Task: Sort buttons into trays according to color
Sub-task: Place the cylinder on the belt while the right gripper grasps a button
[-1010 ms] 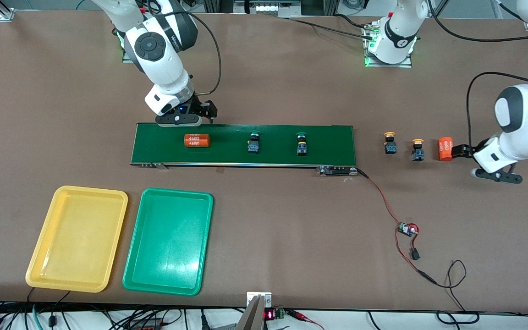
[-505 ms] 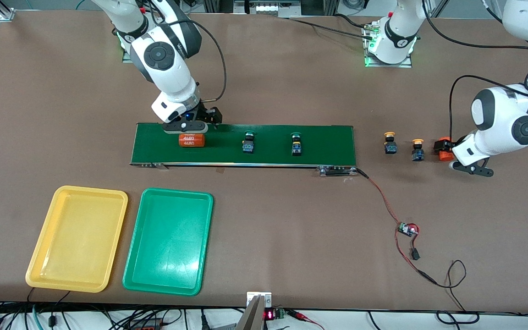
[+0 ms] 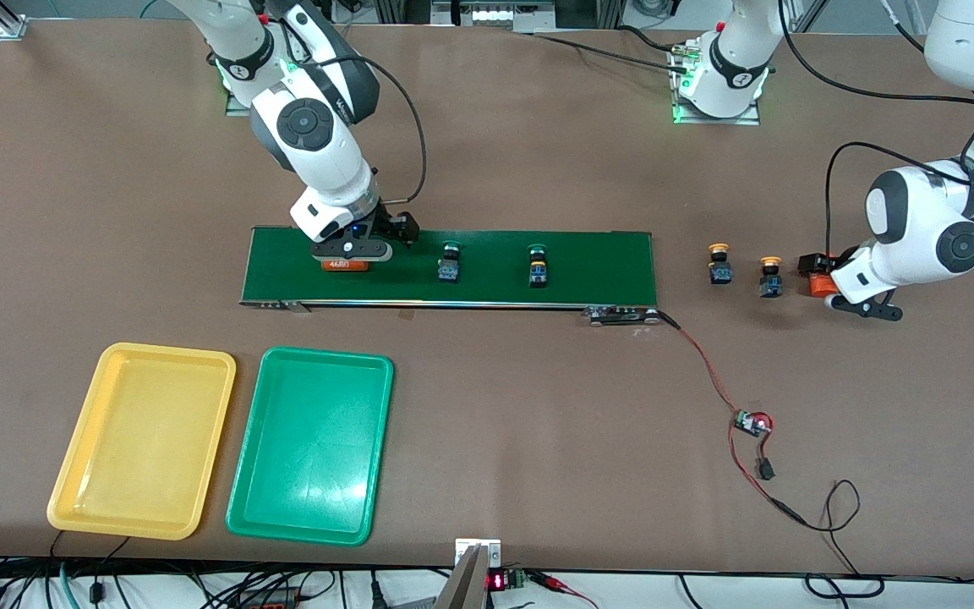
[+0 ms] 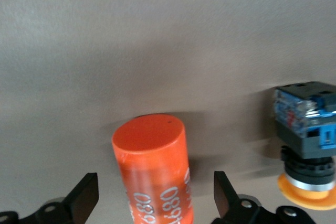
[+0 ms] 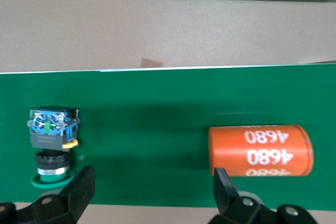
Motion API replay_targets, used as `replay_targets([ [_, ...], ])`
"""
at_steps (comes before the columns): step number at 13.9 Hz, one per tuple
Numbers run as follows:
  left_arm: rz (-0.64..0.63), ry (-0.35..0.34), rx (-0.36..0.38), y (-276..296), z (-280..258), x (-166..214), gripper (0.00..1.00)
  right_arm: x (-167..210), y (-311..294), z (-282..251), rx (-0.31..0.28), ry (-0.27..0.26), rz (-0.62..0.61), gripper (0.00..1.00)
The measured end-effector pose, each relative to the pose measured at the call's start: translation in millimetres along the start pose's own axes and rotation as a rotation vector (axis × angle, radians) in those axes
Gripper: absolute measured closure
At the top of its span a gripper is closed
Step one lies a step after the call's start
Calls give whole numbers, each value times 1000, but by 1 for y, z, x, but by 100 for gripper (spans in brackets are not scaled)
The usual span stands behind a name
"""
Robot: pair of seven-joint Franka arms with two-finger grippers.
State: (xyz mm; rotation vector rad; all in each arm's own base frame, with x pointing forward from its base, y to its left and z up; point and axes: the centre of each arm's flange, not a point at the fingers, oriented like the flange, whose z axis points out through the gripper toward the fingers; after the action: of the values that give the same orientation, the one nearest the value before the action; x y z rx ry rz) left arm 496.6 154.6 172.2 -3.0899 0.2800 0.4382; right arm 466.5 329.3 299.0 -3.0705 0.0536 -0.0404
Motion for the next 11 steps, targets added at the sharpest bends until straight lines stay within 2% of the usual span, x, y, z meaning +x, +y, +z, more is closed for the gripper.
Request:
replay_targets([
  [4, -3, 8, 4, -3, -3, 2, 50, 2, -7, 6, 0, -4, -4, 0],
  [7, 12, 49, 24, -4, -32, 13, 50, 4, -6, 8, 0, -7, -1, 0],
  [11, 150, -31, 1, 62, -108, 43, 50, 8, -6, 11, 3, -9, 4, 0],
])
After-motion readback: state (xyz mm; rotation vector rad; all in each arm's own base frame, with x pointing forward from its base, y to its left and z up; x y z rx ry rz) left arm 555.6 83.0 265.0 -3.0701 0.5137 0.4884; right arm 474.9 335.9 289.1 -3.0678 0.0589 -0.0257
